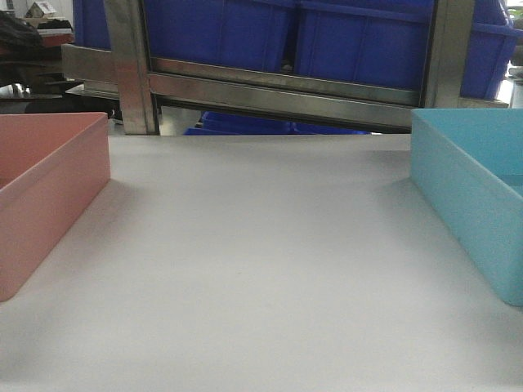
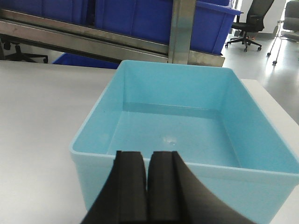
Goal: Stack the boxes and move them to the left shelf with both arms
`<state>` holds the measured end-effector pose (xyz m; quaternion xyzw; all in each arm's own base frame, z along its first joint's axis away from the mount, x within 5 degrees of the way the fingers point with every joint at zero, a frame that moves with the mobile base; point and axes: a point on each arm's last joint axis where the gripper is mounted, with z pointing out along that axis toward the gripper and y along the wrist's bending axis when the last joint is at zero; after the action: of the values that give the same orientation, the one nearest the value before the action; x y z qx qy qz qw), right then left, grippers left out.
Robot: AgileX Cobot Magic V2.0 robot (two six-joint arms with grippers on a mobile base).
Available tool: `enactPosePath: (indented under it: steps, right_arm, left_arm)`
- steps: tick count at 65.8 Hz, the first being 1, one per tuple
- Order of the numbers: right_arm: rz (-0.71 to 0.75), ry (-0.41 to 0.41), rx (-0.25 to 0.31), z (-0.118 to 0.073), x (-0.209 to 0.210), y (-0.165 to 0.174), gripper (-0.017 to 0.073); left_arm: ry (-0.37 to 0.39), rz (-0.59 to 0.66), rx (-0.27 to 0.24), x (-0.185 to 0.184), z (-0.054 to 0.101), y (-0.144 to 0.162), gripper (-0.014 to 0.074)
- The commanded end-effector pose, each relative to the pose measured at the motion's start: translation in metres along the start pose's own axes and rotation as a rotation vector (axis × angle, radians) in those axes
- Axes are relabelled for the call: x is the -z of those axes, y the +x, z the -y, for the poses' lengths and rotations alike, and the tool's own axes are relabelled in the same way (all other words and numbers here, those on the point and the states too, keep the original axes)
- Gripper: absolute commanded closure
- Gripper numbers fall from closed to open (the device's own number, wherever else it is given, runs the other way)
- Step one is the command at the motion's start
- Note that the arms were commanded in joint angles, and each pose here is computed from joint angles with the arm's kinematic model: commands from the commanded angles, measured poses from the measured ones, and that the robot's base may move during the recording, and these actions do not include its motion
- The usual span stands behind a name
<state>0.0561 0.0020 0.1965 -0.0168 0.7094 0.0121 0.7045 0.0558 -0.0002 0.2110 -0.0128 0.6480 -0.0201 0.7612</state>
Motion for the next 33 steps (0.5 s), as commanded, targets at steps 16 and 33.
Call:
enactPosePath:
  steps: [16,33]
  right_arm:
    - [0.113,-0.001,0.007,0.000,0.002,-0.015,0.0503]
    - [0.113,-0.001,0.007,0.000,0.002,-0.015,0.0503]
  left_arm:
    - [-0.006,0.138,0.016,0.002,-0.001,-0.006,0.0596]
    - [-0.020,0.335,0.107,0.003,-0.002,-0.059,0.0596]
